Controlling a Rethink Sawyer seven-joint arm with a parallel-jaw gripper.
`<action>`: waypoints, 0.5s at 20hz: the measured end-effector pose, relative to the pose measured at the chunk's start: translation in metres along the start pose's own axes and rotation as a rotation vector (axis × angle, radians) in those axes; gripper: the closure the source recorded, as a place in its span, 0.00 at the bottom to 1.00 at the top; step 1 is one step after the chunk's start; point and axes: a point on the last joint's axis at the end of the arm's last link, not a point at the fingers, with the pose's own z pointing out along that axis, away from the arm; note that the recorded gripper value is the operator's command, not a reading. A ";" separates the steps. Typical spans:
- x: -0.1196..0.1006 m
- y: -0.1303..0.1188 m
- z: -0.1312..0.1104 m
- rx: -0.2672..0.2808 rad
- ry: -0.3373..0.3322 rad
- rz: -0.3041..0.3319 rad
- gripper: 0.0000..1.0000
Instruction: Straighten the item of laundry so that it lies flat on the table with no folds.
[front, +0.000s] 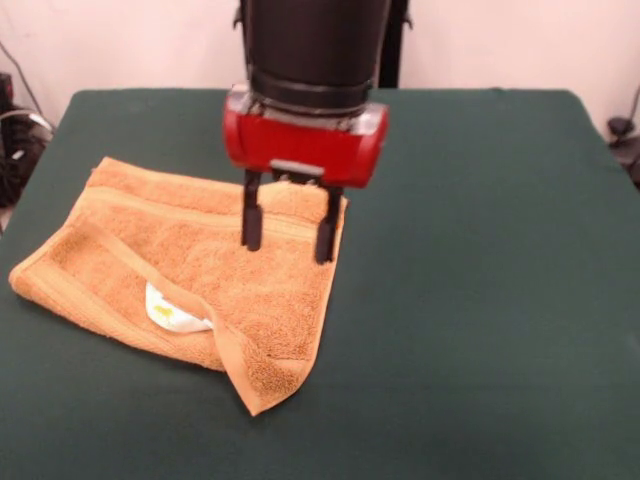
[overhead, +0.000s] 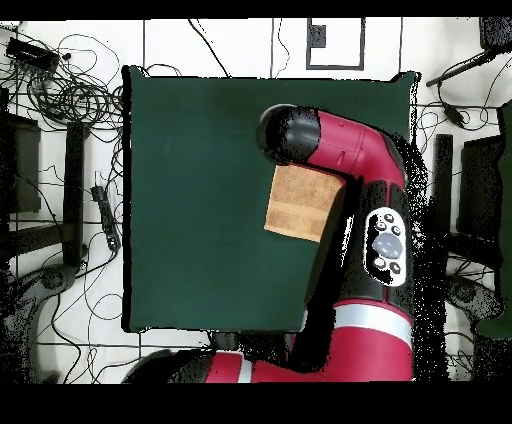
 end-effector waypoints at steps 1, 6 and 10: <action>0.001 -0.003 0.003 0.001 0.004 0.004 0.00; 0.012 -0.038 0.030 0.014 0.023 0.048 0.00; 0.020 -0.059 0.050 0.022 0.018 0.075 0.00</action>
